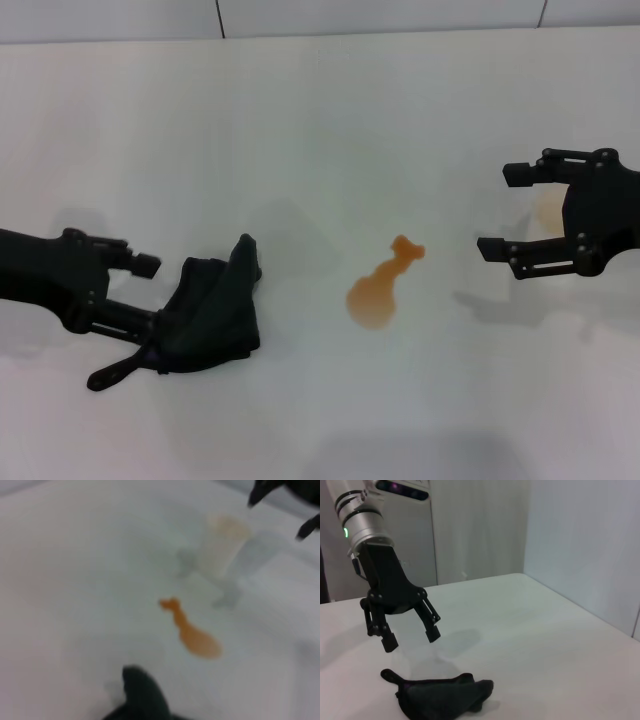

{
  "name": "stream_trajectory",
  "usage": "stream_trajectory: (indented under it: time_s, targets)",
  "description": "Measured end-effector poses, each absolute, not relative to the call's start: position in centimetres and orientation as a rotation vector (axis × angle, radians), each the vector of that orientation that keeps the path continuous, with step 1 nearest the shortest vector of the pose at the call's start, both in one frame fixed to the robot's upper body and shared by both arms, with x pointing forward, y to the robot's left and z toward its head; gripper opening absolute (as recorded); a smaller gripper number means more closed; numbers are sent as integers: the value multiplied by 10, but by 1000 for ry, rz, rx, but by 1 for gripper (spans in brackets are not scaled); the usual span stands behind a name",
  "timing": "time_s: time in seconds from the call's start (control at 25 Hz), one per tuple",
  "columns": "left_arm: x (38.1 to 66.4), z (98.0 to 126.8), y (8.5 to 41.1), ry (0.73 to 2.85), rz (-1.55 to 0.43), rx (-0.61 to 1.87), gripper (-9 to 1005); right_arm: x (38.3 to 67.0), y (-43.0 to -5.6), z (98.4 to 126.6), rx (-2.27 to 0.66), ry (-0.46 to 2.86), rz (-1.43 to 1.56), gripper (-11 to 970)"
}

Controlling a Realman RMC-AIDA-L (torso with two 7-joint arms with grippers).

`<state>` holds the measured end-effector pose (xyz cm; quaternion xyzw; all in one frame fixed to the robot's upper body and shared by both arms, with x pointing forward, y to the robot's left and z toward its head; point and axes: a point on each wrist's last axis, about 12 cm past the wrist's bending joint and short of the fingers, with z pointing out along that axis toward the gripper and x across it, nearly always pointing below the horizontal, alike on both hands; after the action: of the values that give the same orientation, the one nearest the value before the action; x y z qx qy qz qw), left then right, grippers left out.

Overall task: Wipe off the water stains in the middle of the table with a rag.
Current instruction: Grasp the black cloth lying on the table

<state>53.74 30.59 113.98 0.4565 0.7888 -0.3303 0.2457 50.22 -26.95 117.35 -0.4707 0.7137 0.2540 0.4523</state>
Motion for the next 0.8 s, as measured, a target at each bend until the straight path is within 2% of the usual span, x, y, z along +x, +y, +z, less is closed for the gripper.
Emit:
stream_trajectory:
  time_s: [0.2,0.44,0.8]
  targets:
    - [546,1141,306,2267,-826,1280,860,501,-265,1173,-1177,1755,641,868]
    - [561,1149,295,2279,-751,1341,860,500,-258,1172,-1194,1741,665,868]
    - [570,1135,268,2300,-665,1409,860,498,-255,1170,-1204,1732,680,868]
